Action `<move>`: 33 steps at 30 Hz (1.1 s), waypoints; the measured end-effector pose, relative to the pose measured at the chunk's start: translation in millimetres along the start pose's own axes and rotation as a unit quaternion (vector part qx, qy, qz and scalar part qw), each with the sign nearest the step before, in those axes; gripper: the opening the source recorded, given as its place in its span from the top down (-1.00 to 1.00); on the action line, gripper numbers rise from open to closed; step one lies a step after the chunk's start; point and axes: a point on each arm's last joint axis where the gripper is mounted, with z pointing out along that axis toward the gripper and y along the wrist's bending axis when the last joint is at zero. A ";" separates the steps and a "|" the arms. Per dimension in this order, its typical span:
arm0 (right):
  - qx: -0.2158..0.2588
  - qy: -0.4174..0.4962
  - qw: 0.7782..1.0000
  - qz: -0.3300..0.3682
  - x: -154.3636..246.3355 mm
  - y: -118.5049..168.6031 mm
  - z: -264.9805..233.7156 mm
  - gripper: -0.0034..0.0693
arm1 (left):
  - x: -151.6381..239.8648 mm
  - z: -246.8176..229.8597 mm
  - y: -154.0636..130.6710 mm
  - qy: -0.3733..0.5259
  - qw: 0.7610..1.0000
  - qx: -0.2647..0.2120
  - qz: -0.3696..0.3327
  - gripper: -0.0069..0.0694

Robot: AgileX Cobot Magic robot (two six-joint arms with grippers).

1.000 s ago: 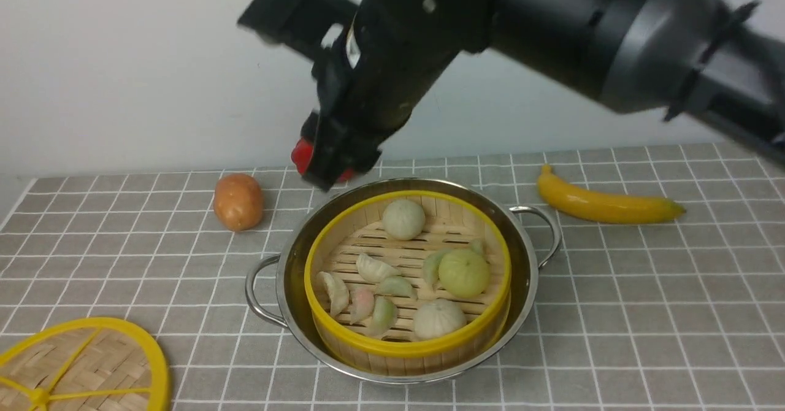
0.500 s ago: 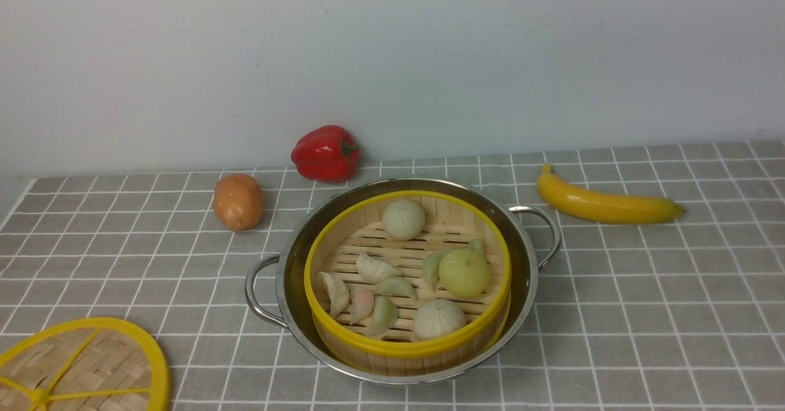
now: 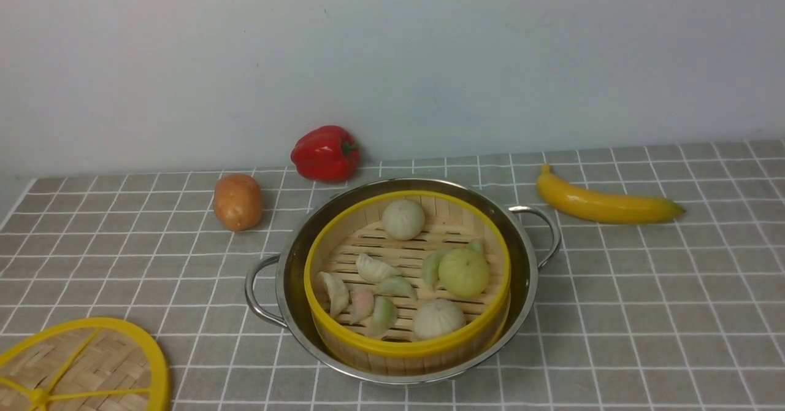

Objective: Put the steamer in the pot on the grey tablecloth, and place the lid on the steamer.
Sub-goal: 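Grasp the bamboo steamer lid lying on the table by its centre knob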

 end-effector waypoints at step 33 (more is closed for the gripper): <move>0.277 -0.044 0.946 0.160 368.8 -51.7 -139.5 0.54 | 0.0 0.0 0.0 0.000 1.000 0.000 0.000 0.18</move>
